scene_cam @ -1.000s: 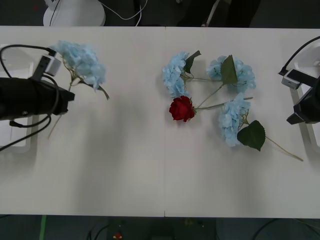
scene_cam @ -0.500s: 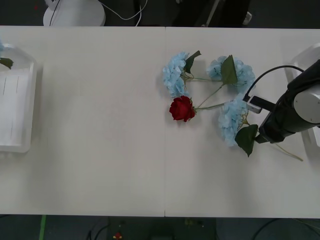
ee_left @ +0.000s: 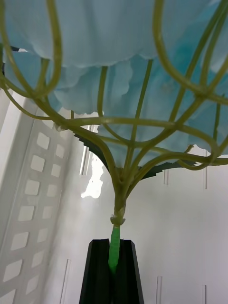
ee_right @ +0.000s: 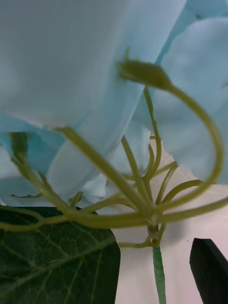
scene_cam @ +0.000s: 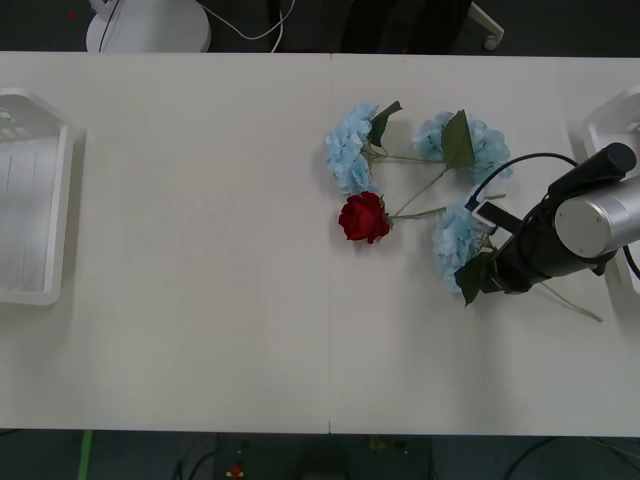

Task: Put the red flowers into the right box and the blue flowers into the left box

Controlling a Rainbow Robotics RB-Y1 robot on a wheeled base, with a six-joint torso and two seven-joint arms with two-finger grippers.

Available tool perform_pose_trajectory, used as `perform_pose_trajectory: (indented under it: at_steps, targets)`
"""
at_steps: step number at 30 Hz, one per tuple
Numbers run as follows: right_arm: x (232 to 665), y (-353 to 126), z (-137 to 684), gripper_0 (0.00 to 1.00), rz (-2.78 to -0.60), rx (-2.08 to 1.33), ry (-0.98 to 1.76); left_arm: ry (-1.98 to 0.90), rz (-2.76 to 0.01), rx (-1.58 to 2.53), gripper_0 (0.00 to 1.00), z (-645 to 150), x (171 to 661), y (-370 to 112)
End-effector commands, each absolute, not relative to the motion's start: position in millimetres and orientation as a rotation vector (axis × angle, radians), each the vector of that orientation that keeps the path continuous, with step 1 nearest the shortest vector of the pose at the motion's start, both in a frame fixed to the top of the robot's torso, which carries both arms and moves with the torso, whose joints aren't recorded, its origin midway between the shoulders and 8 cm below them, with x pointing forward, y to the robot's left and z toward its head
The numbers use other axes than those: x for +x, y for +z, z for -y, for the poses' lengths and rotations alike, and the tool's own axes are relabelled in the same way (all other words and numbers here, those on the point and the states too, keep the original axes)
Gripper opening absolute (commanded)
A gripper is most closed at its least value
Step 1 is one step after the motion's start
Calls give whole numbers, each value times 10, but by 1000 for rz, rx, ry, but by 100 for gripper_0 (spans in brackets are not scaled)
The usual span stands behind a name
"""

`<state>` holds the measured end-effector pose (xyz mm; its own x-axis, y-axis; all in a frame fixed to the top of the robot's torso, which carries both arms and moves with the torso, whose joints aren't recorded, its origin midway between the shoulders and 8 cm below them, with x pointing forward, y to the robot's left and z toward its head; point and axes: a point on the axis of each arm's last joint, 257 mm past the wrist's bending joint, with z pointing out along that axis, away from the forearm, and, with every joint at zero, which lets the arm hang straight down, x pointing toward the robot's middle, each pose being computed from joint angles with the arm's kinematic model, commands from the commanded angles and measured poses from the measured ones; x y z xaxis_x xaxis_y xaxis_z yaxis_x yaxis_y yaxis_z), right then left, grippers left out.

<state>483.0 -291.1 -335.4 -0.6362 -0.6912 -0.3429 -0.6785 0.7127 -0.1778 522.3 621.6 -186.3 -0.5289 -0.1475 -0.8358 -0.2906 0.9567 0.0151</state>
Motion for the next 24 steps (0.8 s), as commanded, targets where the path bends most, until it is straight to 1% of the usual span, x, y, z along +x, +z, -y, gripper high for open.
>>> perform_pose_trajectory:
  at_steps: [1, 2, 3, 4, 5, 6, 7, 8, 9, 11, 15, 19, 24]
  targets:
    - [4878, -3380, 2803, 90, -2504, -1068, -26, 253, -2071, -280, 32, -6359, 5387, -1364]
    - [4876, -3384, 2805, 89, -2504, -1071, -25, 249, -2068, -280, 42, -6344, 5412, -1341]
    - [4880, -3377, 2795, 76, -2503, -1070, -22, 242, -2069, -276, 51, -6314, 5434, -1338]
    - [4875, -3378, 2793, 65, -2504, -1071, -19, 240, -2066, -274, 55, -6302, 5448, -1325]
    - [4874, -3378, 2790, 42, -2504, -1070, -17, 221, -2063, -270, 62, -6254, 5476, -1320]
    - [4867, -3385, 2792, 24, -2508, -1064, -15, 188, -2054, -266, 66, -6178, 5519, -1299]
    - [4866, -3389, 2797, 15, -2510, -1063, -16, 142, -2044, -262, 69, -6082, 5565, -1280]
    - [4866, -3389, 2797, 13, -2510, -1063, -16, 112, -2041, -258, 71, -6018, 5588, -1273]
    - [4866, -3385, 2789, 6, -2509, -1064, -13, 37, -2035, -251, 74, -5863, 5638, -1235]
    - [4874, -3378, 2790, 0, -2507, -1065, -16, -91, -2028, -231, 74, -5589, 5704, -1155]
    - [4870, -3391, 2775, 0, -2503, -1070, -14, -320, -2025, -131, 74, -4955, 5779, -959]
    - [4863, -3385, 2770, 0, -2502, -1071, -6, -477, -2016, 6, 75, -4254, 5831, -845]
    - [4951, -3132, 2721, 0, -2434, -1088, -14, -633, -1986, 105, 76, -3514, 5848, -864]
